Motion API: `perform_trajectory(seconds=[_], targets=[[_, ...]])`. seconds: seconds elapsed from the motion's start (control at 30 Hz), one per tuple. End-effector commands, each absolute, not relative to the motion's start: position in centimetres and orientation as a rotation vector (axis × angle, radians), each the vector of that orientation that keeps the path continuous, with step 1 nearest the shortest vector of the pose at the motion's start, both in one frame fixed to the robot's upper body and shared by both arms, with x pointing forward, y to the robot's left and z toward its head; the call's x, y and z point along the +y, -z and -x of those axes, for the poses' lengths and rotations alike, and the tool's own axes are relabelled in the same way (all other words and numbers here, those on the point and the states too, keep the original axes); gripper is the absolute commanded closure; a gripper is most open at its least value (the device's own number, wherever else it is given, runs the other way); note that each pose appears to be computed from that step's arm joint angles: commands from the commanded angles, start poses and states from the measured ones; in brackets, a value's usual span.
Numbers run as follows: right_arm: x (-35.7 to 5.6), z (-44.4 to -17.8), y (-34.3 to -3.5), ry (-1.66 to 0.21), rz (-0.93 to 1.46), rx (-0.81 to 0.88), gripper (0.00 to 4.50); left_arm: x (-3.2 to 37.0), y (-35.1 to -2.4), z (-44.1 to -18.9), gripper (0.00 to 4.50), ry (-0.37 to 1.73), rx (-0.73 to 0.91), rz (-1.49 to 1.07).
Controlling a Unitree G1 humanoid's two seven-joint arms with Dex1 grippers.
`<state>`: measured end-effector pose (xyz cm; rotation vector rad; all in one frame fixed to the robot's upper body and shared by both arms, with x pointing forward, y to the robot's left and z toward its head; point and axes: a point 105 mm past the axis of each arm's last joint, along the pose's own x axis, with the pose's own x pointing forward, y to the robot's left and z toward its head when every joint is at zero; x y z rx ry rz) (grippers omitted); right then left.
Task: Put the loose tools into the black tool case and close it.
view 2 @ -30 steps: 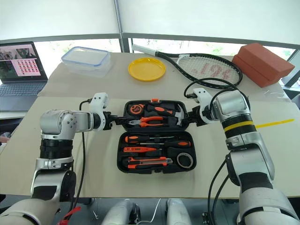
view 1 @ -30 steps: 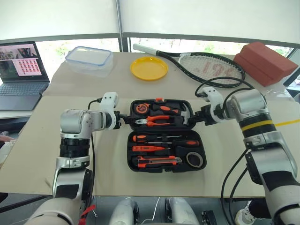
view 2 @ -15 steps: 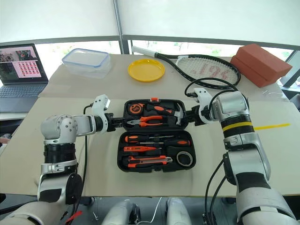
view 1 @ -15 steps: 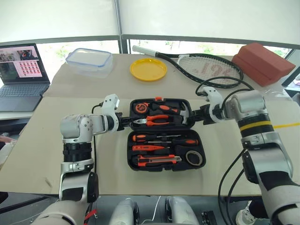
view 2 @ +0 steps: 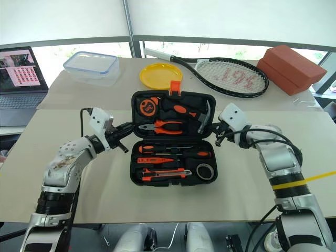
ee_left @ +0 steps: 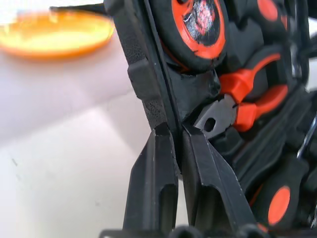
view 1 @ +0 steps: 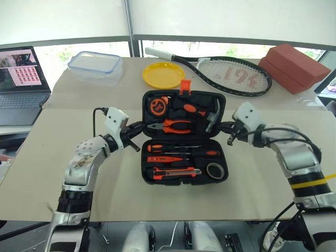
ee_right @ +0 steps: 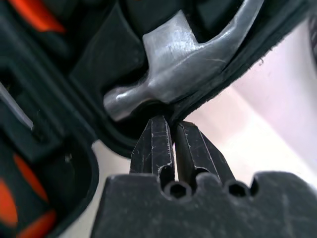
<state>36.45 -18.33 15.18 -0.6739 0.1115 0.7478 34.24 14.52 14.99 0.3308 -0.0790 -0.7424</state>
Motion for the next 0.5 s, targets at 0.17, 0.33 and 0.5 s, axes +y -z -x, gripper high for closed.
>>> perform_trajectory(seconds=[0.17,0.33,0.5], targets=[[-19.7,-34.2,-13.4,-0.763,0.974,-0.021,2.74,14.5,-13.4,-30.6,4.5,0.888,-0.369,-0.96],[-21.2,-33.8,-13.3,-0.713,1.11,-0.122,1.03,15.3,-12.3,-28.9,3.01,0.945,-0.387,-0.996],[-24.8,-33.3,-12.4,-0.669,1.028,-0.009,0.22,18.6,-10.5,-27.9,1.92,0.946,-0.215,-0.947]])
